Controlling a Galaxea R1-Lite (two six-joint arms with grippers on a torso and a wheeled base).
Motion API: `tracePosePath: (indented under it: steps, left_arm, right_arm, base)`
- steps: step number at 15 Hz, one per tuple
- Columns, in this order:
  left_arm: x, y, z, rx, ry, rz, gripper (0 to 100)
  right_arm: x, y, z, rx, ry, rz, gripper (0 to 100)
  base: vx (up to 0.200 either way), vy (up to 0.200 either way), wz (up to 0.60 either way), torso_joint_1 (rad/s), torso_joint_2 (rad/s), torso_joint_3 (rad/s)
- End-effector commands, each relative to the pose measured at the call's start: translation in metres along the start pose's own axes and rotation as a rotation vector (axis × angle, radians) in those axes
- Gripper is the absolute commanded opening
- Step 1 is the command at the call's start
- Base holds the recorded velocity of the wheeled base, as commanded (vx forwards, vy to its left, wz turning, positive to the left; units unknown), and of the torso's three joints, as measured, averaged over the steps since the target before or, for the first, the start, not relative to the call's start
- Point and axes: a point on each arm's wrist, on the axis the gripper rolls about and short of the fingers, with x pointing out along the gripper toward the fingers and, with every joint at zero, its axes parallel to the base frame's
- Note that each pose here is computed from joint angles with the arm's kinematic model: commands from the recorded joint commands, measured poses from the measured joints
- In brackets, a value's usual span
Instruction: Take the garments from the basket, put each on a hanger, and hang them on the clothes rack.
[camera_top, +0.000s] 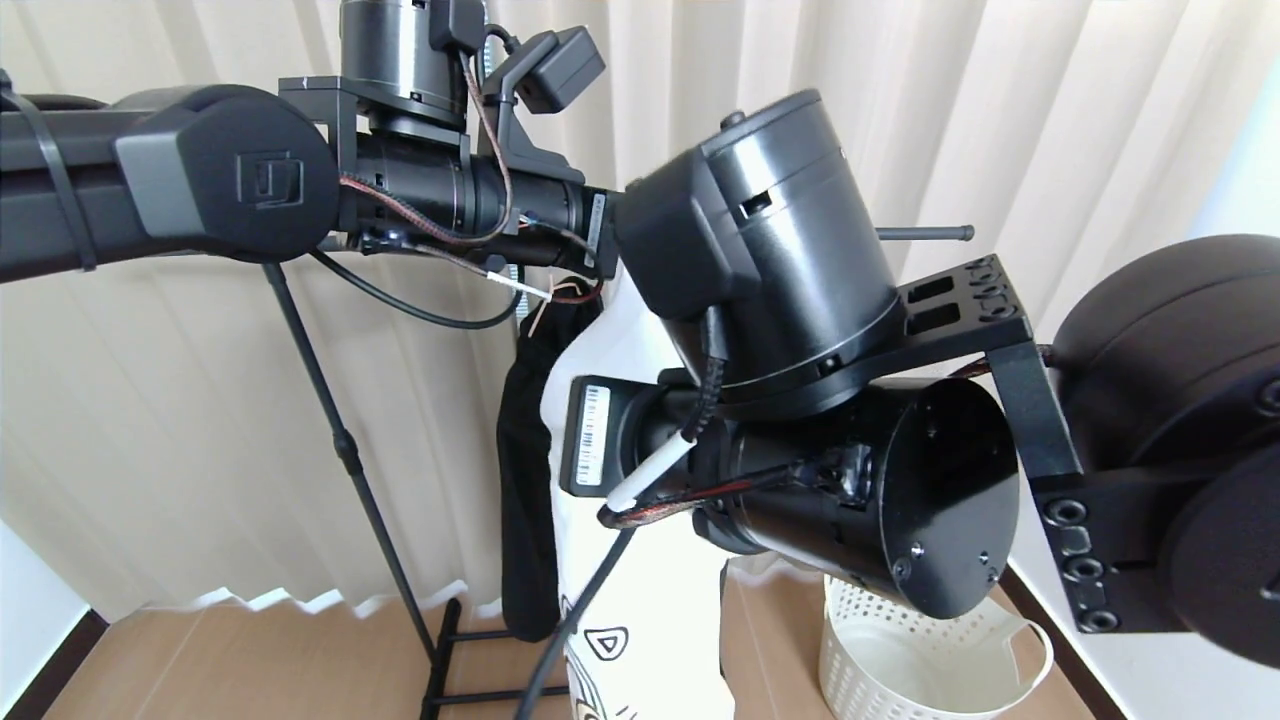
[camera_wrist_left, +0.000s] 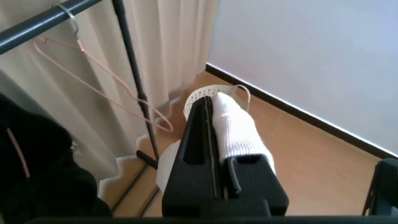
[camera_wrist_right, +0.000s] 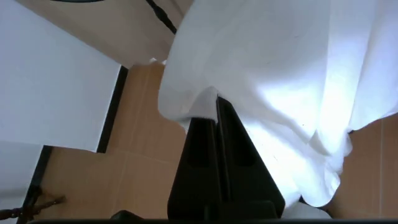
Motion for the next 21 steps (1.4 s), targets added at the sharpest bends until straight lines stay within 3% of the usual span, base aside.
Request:
tracePosePath:
  steps: [1, 3, 4, 6, 8, 10, 11, 12, 13, 15, 17, 18, 20, 21]
  left_arm:
    - [-0.006, 0.011, -0.002, -0.009, 0.014, 0.099, 0]
    - [-0.012, 0.019, -0.008, -0.025, 0.075, 0.231, 0]
    - [-0.018, 0.02, -0.009, -0.029, 0.096, 0.252, 0]
    - [-0.039, 0.015, -0.019, -0.046, 0.264, 0.327, 0]
    - [-0.056, 0.004, -0.026, -0.055, 0.381, 0.398, 0]
    - [-0.063, 0.0, -0.029, -0.061, 0.412, 0.405, 0]
    - [-0.078, -0.018, -0.04, -0.059, 0.464, 0.375, 0]
    - [-0.08, -0.024, -0.045, -0.057, 0.485, 0.359, 0]
    - [-0.081, -0.047, -0.061, -0.051, 0.563, 0.289, 0]
    - [-0.072, -0.08, -0.081, -0.072, 0.636, 0.199, 0]
    - [-0.051, -0.113, -0.084, -0.187, 0.642, 0.146, 0]
    - [-0.039, -0.125, -0.082, -0.243, 0.61, 0.132, 0]
    - [-0.015, -0.14, -0.078, -0.331, 0.537, 0.12, 0]
    - [-0.006, -0.145, -0.079, -0.355, 0.53, 0.118, 0]
  right_arm:
    - [-0.004, -0.027, 0.011, -0.065, 0.014, -0.084, 0]
    - [0.008, -0.052, 0.024, -0.094, -0.012, -0.192, 0]
    - [0.012, -0.06, 0.029, -0.095, -0.03, -0.234, 0]
    - [0.024, -0.084, 0.051, -0.075, -0.089, -0.324, 0]
    - [0.039, -0.094, 0.067, -0.043, -0.148, -0.342, 0]
    - [0.046, -0.095, 0.074, -0.02, -0.179, -0.335, 0]
    - [0.064, -0.093, 0.082, 0.02, -0.244, -0.3, 0]
    - [0.07, -0.093, 0.083, 0.027, -0.26, -0.285, 0]
    - [0.083, -0.088, 0.083, 0.049, -0.31, -0.242, 0]
    - [0.094, -0.083, 0.083, 0.077, -0.353, -0.205, 0]
    - [0.093, -0.07, 0.08, 0.121, -0.394, -0.141, 0]
    - [0.092, -0.069, 0.081, 0.133, -0.401, -0.133, 0]
    - [0.091, -0.068, 0.079, 0.147, -0.399, -0.127, 0]
    - [0.091, -0.068, 0.079, 0.15, -0.398, -0.127, 0]
  base:
    - [0.0, 0.0, 0.0, 0.0, 0.0, 0.0]
    - [0.0, 0.0, 0.0, 0.0, 0.0, 0.0]
    - [0.0, 0.0, 0.0, 0.0, 0.0, 0.0]
    - [0.0, 0.0, 0.0, 0.0, 0.0, 0.0]
    - [0.0, 0.0, 0.0, 0.0, 0.0, 0.0]
    - [0.0, 0.0, 0.0, 0.0, 0.0, 0.0]
    - [0.0, 0.0, 0.0, 0.0, 0.0, 0.0]
    - [0.0, 0.0, 0.0, 0.0, 0.0, 0.0]
    - [0.0, 0.0, 0.0, 0.0, 0.0, 0.0]
    - [0.0, 0.0, 0.0, 0.0, 0.0, 0.0]
    - [0.0, 0.0, 0.0, 0.0, 0.0, 0.0]
    - [0.0, 0.0, 0.0, 0.0, 0.0, 0.0]
    - [0.0, 0.0, 0.0, 0.0, 0.0, 0.0]
    - [0.0, 0.0, 0.0, 0.0, 0.0, 0.0]
